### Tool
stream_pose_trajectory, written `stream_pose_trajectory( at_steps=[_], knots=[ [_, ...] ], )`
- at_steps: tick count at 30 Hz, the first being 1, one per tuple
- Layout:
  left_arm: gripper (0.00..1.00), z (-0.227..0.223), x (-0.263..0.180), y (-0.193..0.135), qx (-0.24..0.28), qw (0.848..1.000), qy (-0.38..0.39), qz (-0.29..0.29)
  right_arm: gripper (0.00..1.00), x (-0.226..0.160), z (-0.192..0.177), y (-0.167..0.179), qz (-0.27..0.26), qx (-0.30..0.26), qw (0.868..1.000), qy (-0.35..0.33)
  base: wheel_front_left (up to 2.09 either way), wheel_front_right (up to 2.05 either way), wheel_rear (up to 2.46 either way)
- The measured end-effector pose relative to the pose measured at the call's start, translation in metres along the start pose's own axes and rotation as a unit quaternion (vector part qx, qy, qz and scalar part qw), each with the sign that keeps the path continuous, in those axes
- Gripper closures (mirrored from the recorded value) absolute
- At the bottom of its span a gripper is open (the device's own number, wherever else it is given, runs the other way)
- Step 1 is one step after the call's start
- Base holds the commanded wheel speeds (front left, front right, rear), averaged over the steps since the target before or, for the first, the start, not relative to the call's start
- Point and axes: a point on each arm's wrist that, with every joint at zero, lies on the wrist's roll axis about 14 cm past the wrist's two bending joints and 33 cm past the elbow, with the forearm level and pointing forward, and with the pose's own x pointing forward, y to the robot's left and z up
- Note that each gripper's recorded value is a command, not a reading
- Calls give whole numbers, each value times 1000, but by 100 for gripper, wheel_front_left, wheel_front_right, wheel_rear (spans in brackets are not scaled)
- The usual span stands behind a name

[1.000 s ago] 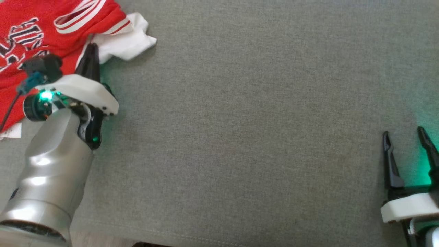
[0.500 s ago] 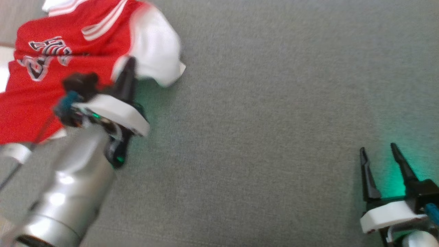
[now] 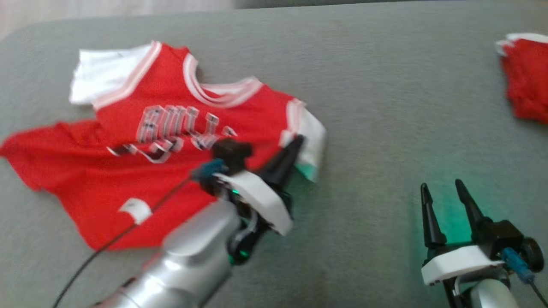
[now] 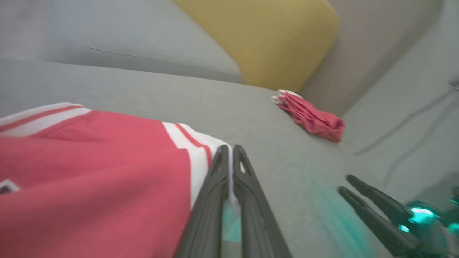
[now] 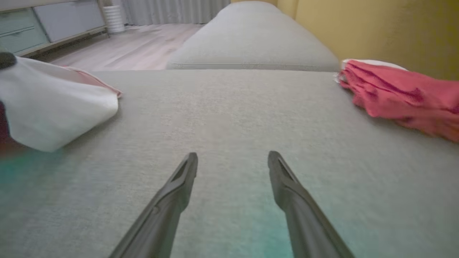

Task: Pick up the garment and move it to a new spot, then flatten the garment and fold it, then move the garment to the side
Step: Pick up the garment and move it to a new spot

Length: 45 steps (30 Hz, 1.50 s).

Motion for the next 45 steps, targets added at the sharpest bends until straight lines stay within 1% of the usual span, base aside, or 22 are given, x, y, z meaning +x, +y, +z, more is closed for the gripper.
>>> stream_pose_trajectory(
  at_steps=[5,6,7,9,11,15,18,19,22,24,27,29,30,31,32,33,36,38,42,45],
  knots=[
    [100,-19,23,-66,-12,995,32,-94,0,-23,-13,-24,-47,31,998,13,0,0,0],
    [100,-24,25,-77,-14,993,40,-110,0,-27,-14,-29,-55,35,998,13,0,0,0],
    [100,-24,25,-77,-14,993,40,-110,0,-27,-14,-29,-55,35,998,13,0,0,0],
    [100,-34,28,-99,-16,988,59,-144,0,-33,-15,-37,-72,43,996,14,0,0,0],
    [100,-39,29,-123,-24,981,69,-181,0,-39,-13,-46,-89,50,995,9,0,0,0],
    [100,-42,24,-173,-49,962,81,-257,0,-50,-8,-61,-116,59,991,-2,0,0,0],
    [100,-35,22,-201,-65,950,76,-295,0,-59,-8,-66,-129,63,990,-4,0,0,0],
    [100,-26,20,-216,-64,944,69,-316,0,-63,-7,-69,-135,67,989,-8,0,0,0],
    [100,-10,22,-226,-61,942,54,-327,0,-65,-2,-70,-137,68,988,-17,0,0,0],
    [100,-11,28,-219,-49,948,52,-309,0,-64,1,-68,-133,67,989,-21,0,0,0],
    [100,-31,43,-181,20,968,66,-242,0,-60,3,-63,-124,66,990,-22,0,0,0],
    [100,-42,50,-151,49,977,77,-193,0,-57,3,-58,-116,68,991,-23,0,0,0],
    [88,-46,53,-135,69,980,81,-167,0,-56,3,-55,-112,68,991,-23,0,0,0],
    [60,-49,54,-121,82,982,83,-148,0,-55,3,-53,-108,69,992,-22,0,0,0],
    [7,-52,54,-111,85,984,87,-133,0,-53,3,-51,-105,68,992,-22,0,0,0],
    [0,-56,53,-102,83,985,91,-120,0,-52,3,-49,-101,68,992,-22,0,0,0],
    [0,-70,46,-78,76,988,106,-81,0,-49,2,-44,-92,68,993,-20,0,0,0],
    [0,-71,43,-64,79,990,102,-56,0,-46,2,-40,-85,68,994,-19,0,0,0],
    [0,-50,44,-54,52,996,63,-29,0,-42,5,-36,-76,66,995,-23,0,0,0],
    [0,-17,44,-50,29,1000,6,-9,0,-41,9,-35,-74,60,995,-29,0,0,0]
  ],
)
